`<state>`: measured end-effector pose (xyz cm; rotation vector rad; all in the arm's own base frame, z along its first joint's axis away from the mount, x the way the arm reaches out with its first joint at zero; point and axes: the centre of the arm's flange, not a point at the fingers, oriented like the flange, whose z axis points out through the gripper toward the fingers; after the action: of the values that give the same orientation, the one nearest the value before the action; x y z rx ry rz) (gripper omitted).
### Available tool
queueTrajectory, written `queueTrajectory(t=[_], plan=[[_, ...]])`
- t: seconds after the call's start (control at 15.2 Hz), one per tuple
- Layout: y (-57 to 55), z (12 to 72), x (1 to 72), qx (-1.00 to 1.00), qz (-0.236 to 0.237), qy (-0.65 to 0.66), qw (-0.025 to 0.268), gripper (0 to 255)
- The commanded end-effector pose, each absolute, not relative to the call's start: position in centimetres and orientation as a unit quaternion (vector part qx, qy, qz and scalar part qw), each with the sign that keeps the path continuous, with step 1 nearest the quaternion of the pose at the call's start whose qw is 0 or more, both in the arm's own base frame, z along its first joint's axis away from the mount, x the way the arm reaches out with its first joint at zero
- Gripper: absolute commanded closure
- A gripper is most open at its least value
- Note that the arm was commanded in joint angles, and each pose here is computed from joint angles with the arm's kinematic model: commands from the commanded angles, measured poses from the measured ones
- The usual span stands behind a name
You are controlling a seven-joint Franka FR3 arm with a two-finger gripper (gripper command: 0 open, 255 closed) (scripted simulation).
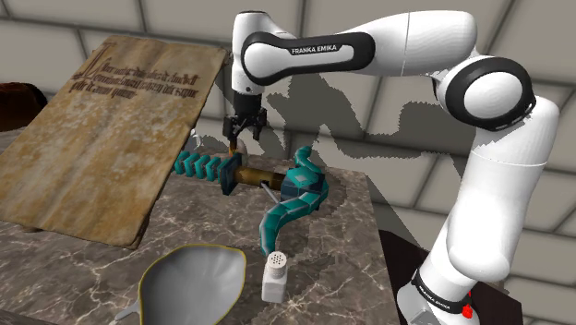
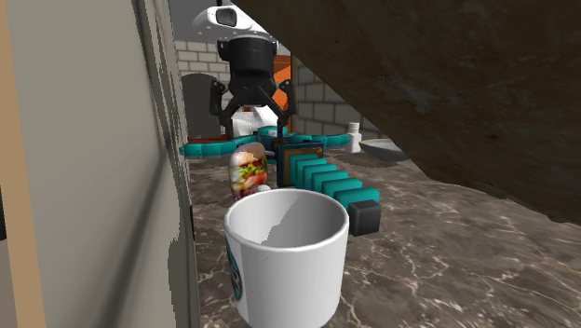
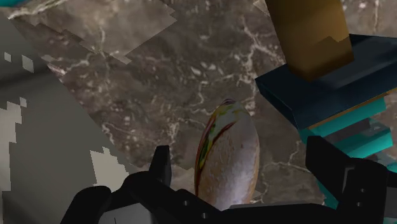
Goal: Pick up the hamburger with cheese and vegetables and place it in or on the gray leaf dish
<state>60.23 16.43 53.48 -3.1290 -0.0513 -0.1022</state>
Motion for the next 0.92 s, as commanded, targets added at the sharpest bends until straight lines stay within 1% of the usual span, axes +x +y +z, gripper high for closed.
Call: queueTrajectory(t=[0.0, 0.4, 0.86], plan=[[16.6, 52.8, 60.8, -0.999, -0.033, -0.014, 0.004, 0], [16.6, 49.9, 61.0, -0.999, -0.033, -0.014, 0.004, 0], [16.6, 49.9, 61.0, -0.999, -0.033, -0.014, 0.004, 0]])
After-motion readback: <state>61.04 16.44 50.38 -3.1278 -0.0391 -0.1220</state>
